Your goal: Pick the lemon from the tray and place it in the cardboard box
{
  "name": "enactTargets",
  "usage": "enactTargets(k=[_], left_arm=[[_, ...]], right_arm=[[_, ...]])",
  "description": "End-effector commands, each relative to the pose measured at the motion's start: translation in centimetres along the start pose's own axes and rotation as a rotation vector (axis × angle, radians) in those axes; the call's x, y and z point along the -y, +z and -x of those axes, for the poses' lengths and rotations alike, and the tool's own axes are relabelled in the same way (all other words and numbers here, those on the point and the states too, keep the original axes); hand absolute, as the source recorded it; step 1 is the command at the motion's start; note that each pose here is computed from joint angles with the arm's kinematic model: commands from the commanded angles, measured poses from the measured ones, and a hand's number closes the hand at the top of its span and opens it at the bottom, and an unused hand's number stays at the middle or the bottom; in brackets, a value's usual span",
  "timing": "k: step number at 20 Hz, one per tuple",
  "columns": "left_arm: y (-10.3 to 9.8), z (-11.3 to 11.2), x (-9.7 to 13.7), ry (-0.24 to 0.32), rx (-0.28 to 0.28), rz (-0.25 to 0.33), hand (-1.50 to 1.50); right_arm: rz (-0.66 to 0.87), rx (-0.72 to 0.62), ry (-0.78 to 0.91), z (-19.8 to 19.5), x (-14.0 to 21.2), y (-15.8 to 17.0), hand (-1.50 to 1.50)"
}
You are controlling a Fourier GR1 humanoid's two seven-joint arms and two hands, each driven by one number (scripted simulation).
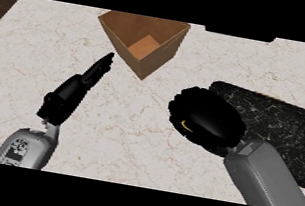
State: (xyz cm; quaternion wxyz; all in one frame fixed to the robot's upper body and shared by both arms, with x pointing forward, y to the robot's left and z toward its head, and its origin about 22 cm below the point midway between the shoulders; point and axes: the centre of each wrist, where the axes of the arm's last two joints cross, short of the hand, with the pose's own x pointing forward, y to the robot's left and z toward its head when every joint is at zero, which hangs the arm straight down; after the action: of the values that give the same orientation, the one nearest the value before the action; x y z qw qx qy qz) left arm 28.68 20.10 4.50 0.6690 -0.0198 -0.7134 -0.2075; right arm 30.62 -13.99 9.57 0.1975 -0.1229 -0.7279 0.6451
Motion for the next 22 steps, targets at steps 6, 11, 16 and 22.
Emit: enactTargets(k=[6,11,16,22], left_arm=[[1.1,0.2,0.0,0.012,-0.011,-0.029,0.0],[1.8,1.6,-0.5,0.001,-0.001,-0.02,0.0],[-0.3,-0.5,-1.6,0.012,-0.028,-0.009,0.0],[-0.4,0.8,0.5,0.007,-0.007,-0.006,0.0]], right_arm=[[0.177,0.147,-0.164,-0.3,9.3,3.4,1.5],[0.234,0.057,-0.252,-0.2,11.7,4.5,1.5],[0.262,-0.04,-0.25,0.0,13.7,0.6,1.5],[0.293,-0.075,-0.248,0.9,13.3,-3.1,1.5]])
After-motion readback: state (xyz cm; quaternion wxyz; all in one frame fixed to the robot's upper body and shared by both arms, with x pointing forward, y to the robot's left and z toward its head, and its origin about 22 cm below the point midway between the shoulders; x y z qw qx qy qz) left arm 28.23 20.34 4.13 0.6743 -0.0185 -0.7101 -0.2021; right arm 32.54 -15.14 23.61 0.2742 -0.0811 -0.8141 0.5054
